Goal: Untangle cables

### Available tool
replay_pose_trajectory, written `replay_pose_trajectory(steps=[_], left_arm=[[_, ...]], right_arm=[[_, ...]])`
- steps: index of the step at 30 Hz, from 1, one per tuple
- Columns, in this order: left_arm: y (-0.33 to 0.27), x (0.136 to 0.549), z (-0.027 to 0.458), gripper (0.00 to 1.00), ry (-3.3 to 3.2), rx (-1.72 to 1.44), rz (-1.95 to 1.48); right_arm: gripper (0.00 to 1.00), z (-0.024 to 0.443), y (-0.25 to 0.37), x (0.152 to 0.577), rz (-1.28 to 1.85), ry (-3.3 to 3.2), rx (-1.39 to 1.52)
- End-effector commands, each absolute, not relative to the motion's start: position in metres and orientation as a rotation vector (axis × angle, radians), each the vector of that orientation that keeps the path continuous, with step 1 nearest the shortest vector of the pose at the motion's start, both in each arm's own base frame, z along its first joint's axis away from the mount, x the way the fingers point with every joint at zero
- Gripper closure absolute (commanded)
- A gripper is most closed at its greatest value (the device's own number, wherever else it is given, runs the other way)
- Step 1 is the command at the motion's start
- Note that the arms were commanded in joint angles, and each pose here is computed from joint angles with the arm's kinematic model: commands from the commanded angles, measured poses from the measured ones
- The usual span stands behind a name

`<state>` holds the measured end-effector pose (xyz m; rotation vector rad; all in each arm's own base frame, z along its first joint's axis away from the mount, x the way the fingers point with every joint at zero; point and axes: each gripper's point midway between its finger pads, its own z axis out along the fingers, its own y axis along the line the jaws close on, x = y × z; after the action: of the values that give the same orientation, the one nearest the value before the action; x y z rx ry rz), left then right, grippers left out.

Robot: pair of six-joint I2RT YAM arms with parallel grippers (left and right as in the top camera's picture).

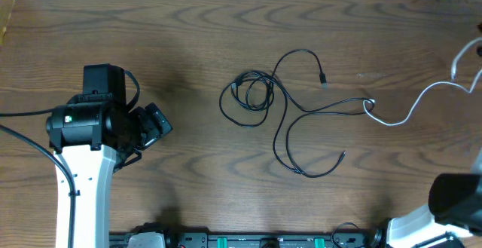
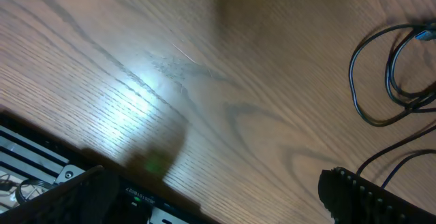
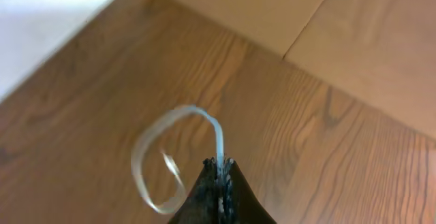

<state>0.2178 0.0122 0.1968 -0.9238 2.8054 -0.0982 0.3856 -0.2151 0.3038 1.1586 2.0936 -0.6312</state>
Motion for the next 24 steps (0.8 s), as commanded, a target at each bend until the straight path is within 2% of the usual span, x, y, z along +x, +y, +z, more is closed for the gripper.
replay_pose_trajectory(steps=[1, 2, 3, 5, 9, 17, 24], left_arm=[[0.013, 0.217, 0.196, 0.01, 2.803, -0.942, -0.094], [0.013, 0.217, 0.196, 0.01, 2.803, -0.941, -0.094], [0.013, 0.217, 0.196, 0.01, 2.803, -0.942, -0.094], [0.013, 0.217, 0.196, 0.01, 2.803, -0.942, -0.094], [0.013, 0.217, 0.196, 0.01, 2.803, -0.942, -0.094], [0.013, 0.217, 0.196, 0.01, 2.803, -0.942, -0.094], [0.013, 0.217, 0.196, 0.01, 2.803, -0.942, -0.094]], right_arm=[[0.71, 0.279, -0.217, 0.393, -0.620, 2.155, 1.184], [0.53, 0.271, -0.217, 0.396, -0.620, 2.177, 1.184], [0.30, 0.263, -0.215, 0.398, -0.611, 2.204, 1.184], [0.02, 0.245, -0.211, 0.402, -0.584, 2.266, 1.183], [0.01, 0.213, -0.188, 0.409, -0.421, 2.417, 1.177], [0.01, 0.186, -0.090, 0.406, 0.270, 2.742, 1.027], [0.01, 0.178, -0.079, 0.386, 0.200, 2.850, 1.019]])
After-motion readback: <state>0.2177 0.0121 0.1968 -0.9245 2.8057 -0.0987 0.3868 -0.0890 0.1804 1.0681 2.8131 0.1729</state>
